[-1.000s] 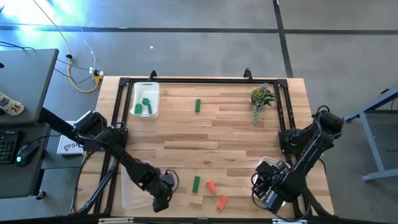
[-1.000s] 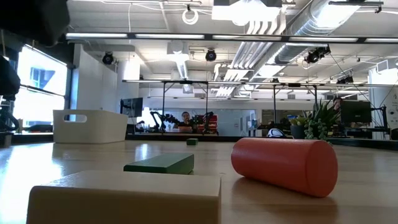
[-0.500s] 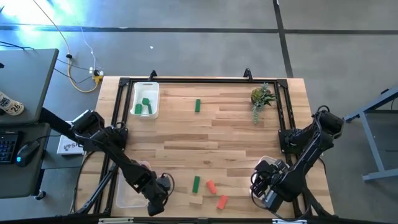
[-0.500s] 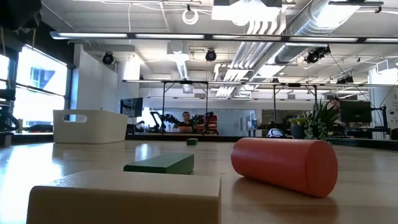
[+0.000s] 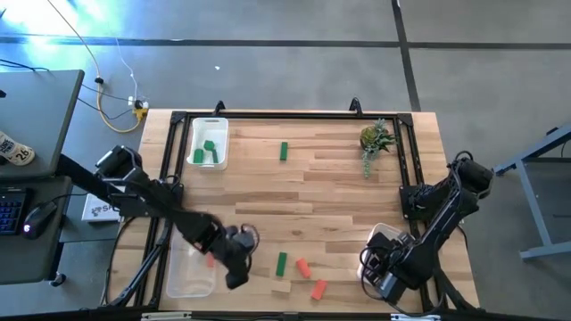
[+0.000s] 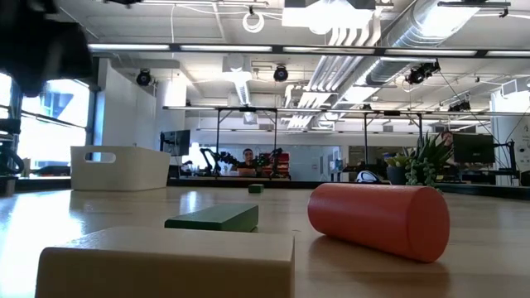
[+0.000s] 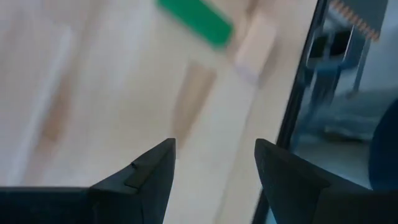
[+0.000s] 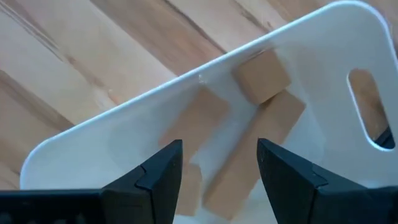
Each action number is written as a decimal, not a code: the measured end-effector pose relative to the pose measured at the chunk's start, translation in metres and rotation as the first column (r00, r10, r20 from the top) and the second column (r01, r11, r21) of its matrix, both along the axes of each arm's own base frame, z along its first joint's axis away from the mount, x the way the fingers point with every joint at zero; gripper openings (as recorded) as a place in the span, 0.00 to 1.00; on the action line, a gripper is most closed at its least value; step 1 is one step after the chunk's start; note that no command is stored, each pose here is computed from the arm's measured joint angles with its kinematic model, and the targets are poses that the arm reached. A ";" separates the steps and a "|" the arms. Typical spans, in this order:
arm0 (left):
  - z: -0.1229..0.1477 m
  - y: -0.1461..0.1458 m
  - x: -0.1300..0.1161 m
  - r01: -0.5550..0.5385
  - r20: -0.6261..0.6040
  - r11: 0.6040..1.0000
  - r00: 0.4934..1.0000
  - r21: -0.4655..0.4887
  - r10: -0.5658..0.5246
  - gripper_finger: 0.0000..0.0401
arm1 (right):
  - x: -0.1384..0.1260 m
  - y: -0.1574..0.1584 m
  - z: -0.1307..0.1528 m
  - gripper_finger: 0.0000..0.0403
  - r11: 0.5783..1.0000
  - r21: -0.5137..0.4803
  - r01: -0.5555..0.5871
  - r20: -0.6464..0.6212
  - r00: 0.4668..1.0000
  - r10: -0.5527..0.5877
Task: Sort & place blocks by color
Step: Adjust the white bin on the table, then put the brown block into the bottom white bin
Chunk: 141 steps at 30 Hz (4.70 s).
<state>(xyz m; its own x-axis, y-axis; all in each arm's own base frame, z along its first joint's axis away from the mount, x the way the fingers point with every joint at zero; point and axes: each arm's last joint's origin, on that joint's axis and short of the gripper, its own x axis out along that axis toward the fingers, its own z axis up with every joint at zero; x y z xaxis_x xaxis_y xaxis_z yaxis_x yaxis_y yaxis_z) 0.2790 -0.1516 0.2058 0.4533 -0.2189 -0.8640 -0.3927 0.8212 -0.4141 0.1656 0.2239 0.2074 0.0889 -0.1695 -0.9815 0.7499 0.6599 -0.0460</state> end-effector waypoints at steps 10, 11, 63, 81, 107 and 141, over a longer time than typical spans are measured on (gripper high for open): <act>0.020 0.048 0.023 -0.039 0.169 0.998 0.985 0.041 0.031 0.51 | -0.001 0.003 0.000 0.48 0.997 0.040 0.073 -0.011 0.997 -0.073; 0.022 0.051 0.025 -0.044 0.191 0.998 0.981 0.039 0.036 0.51 | -0.001 0.003 0.000 0.48 0.996 0.046 0.079 -0.012 0.997 -0.078; 0.070 0.116 -0.009 -0.285 0.261 0.931 0.939 0.229 0.223 0.51 | 0.065 -0.024 0.005 0.48 0.918 0.336 -0.208 0.056 0.978 0.201; 0.070 0.116 -0.009 -0.282 0.260 0.932 0.940 0.227 0.221 0.51 | 0.039 -0.004 0.005 0.48 0.905 0.424 -0.019 -0.117 0.990 0.076; 0.062 0.108 -0.019 -0.210 0.129 0.958 0.974 0.197 0.187 0.52 | 0.094 -0.015 0.018 0.48 0.905 0.252 -0.342 0.439 0.874 0.208; 0.092 0.117 -0.065 0.000 0.123 0.902 0.991 0.432 -0.059 0.52 | 0.183 -0.070 0.113 0.48 0.962 0.075 -0.262 0.929 0.369 0.028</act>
<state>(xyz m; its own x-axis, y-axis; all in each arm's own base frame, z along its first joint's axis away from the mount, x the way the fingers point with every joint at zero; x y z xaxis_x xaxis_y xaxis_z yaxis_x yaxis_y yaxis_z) 0.2139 -0.0342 0.2982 0.5670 0.1456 -0.8107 -0.3328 0.9408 -0.0638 0.3487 0.1535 0.3209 0.9525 0.1053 -0.2858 0.1451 0.6683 0.7296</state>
